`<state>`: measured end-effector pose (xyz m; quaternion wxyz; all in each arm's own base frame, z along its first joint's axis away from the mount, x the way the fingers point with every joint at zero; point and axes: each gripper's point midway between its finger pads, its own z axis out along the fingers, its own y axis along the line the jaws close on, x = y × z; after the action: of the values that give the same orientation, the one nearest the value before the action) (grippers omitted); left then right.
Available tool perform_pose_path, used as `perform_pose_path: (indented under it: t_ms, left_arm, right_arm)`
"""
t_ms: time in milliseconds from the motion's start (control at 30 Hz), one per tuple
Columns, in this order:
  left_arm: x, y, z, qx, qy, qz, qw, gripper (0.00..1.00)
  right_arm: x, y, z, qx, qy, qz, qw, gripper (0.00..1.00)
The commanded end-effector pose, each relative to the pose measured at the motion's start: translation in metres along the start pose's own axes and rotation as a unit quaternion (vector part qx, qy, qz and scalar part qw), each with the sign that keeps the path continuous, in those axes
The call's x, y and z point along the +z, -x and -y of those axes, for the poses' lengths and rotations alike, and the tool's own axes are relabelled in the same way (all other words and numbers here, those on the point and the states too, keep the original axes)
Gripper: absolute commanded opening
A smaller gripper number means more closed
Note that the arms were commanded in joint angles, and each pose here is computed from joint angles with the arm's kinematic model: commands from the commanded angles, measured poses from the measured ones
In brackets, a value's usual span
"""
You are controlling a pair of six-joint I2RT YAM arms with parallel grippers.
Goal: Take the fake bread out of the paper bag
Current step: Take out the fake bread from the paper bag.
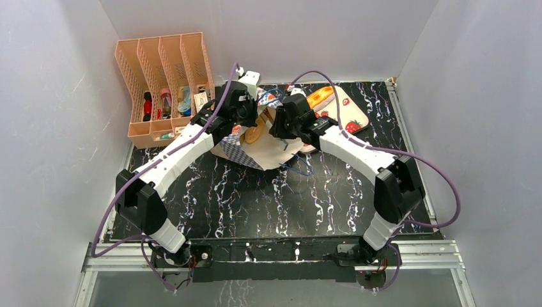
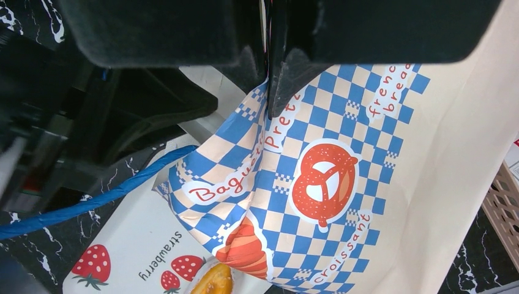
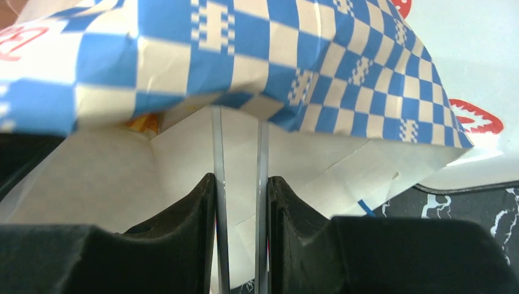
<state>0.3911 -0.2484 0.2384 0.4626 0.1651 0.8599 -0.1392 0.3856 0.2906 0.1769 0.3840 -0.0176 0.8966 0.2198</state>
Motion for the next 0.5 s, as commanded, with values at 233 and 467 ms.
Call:
perform_pose_path:
  t_ms: [233,467]
  left_arm:
    - [-0.005,0.026,0.01,-0.018,-0.02,0.045,0.999,0.0]
    - [0.002,0.021,0.006,-0.02,-0.008,0.041,0.999,0.0]
  right_arm:
    - [-0.074,0.013,-0.008,0.03,0.028,0.042,0.998,0.0]
    - [-0.118,-0.019,-0.008,0.021,0.014,0.036,0.999,0.0]
